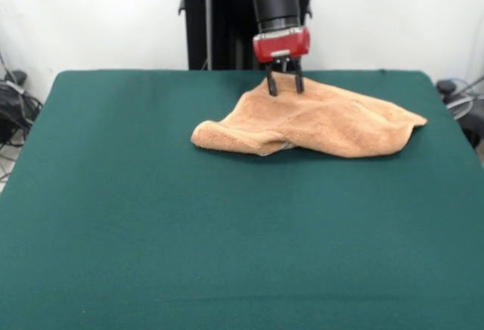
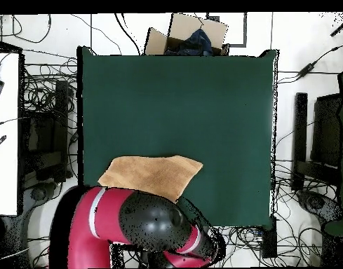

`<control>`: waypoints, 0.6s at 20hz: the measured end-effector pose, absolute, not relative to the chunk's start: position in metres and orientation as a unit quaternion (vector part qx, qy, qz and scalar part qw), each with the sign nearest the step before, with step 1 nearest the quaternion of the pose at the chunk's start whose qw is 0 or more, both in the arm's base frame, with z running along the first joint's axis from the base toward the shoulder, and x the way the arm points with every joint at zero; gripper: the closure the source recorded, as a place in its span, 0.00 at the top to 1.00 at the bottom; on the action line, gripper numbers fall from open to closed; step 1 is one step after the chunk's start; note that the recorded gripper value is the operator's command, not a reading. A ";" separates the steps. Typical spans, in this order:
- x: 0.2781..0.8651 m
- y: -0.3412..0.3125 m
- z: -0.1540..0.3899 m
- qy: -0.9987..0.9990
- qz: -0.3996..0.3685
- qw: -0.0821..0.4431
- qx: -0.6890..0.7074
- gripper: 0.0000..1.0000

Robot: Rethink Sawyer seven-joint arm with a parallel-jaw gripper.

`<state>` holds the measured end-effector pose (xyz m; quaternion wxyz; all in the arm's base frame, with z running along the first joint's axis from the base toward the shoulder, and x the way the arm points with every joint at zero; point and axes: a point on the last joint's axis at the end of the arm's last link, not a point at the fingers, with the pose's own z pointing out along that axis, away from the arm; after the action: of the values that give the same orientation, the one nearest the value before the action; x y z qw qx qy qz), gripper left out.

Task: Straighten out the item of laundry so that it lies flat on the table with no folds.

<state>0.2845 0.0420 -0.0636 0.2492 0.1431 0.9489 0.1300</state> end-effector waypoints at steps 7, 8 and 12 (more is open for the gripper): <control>0.301 0.017 -0.069 0.941 0.143 0.290 0.096 1.00; 0.305 0.012 -0.070 0.940 0.142 0.297 0.090 1.00; 0.310 -0.007 -0.073 0.940 0.163 0.300 0.020 1.00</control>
<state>0.3101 -0.0067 -0.0728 0.3000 0.0195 0.9397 0.1630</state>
